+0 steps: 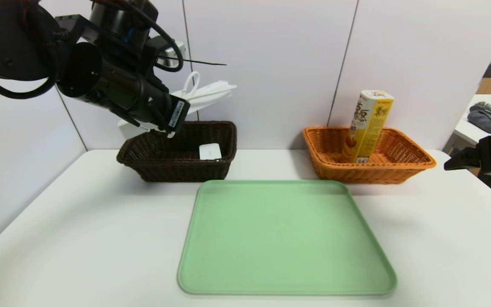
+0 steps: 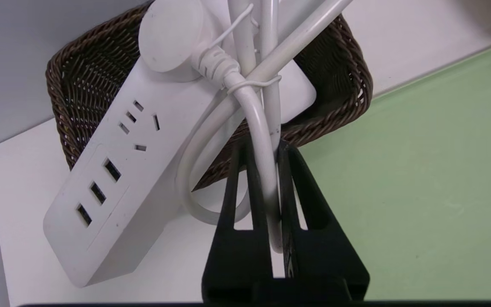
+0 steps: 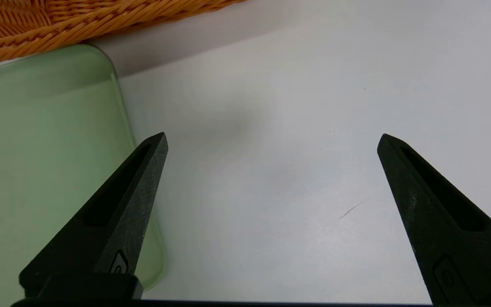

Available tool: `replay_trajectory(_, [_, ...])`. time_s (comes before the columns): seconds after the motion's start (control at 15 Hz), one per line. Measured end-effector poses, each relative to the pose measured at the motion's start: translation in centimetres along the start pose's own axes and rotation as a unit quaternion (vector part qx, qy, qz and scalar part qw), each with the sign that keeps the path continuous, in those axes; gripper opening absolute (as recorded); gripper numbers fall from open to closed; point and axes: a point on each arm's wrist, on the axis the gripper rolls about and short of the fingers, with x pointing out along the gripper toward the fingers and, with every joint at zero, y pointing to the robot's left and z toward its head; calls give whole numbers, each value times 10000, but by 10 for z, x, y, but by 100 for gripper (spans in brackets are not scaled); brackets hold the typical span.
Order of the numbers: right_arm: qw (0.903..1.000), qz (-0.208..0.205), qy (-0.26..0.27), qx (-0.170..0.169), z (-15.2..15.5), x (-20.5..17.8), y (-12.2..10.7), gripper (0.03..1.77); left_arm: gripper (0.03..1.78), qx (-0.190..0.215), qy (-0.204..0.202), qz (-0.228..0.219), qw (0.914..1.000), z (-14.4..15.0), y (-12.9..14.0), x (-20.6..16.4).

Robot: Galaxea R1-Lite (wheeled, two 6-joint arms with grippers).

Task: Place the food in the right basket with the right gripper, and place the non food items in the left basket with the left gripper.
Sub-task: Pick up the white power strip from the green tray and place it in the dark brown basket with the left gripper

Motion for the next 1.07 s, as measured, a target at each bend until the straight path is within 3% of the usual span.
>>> replay_trajectory(0.2, [10000,-57,26,0,0,3,-3,170,15,-41,172,-283,9994,-6,10,16])
replay_trajectory(0.8, [9998,-100,143,-37,1,11,-2,170,15,374,373,-77,9986,-13,35,47])
replay_trajectory(1.07, [9997,-127,204,-41,2,15,-2,170,15,565,166,-272,9979,-10,49,65])
